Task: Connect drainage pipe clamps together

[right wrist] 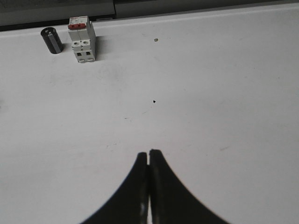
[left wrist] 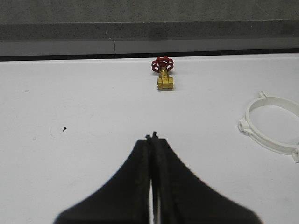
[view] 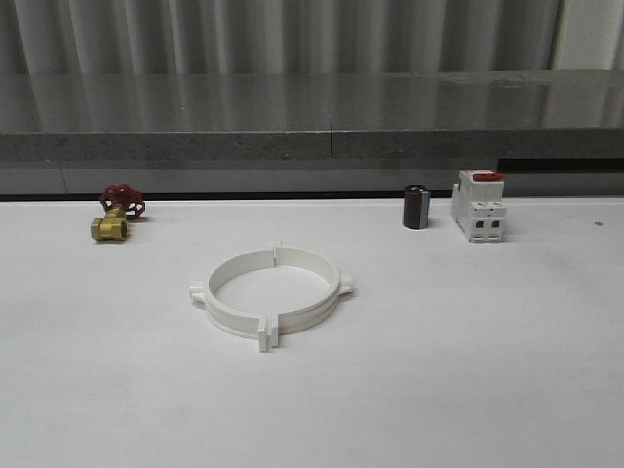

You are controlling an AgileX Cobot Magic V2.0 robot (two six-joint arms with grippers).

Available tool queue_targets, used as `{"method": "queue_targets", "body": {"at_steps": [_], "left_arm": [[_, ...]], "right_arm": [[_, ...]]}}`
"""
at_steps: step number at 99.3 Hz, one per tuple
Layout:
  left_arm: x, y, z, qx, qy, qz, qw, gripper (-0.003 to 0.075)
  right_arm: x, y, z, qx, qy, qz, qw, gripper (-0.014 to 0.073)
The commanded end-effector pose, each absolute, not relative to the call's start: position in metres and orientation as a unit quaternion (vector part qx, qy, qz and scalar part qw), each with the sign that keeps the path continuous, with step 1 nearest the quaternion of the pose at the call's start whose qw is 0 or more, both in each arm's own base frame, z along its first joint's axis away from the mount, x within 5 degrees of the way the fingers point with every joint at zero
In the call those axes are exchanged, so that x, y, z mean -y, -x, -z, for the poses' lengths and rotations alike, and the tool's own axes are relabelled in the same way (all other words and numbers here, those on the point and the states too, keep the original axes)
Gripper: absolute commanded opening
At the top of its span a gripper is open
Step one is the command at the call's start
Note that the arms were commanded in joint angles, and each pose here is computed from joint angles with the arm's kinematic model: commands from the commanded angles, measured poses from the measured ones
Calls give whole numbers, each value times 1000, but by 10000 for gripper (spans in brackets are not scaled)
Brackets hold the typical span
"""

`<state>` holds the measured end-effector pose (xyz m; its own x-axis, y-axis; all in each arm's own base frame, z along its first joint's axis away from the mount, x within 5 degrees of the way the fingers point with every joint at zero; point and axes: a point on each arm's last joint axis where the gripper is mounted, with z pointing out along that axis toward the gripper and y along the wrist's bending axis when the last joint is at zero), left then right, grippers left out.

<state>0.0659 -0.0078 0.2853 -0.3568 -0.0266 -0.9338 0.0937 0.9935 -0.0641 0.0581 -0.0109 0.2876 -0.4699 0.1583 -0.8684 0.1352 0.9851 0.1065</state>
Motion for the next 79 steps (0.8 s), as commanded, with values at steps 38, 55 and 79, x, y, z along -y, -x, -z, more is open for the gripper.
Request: {"method": "queue_targets", "body": {"at_steps": [38,55,79], "left_arm": [[8,-68,-300,-794,-18,57,605,-20],[8,-68,-300,-794,-18,57,605,-20],[8,-68,-300,-794,-18,57,605,-20]], "right_arm": [[9,-64,-303,-806,-48,-7,590,-118],[5,-63,-290,-798,-42,-35,600,-118],[3,-55,-277,-776,-18,-16,630,-118]]}}
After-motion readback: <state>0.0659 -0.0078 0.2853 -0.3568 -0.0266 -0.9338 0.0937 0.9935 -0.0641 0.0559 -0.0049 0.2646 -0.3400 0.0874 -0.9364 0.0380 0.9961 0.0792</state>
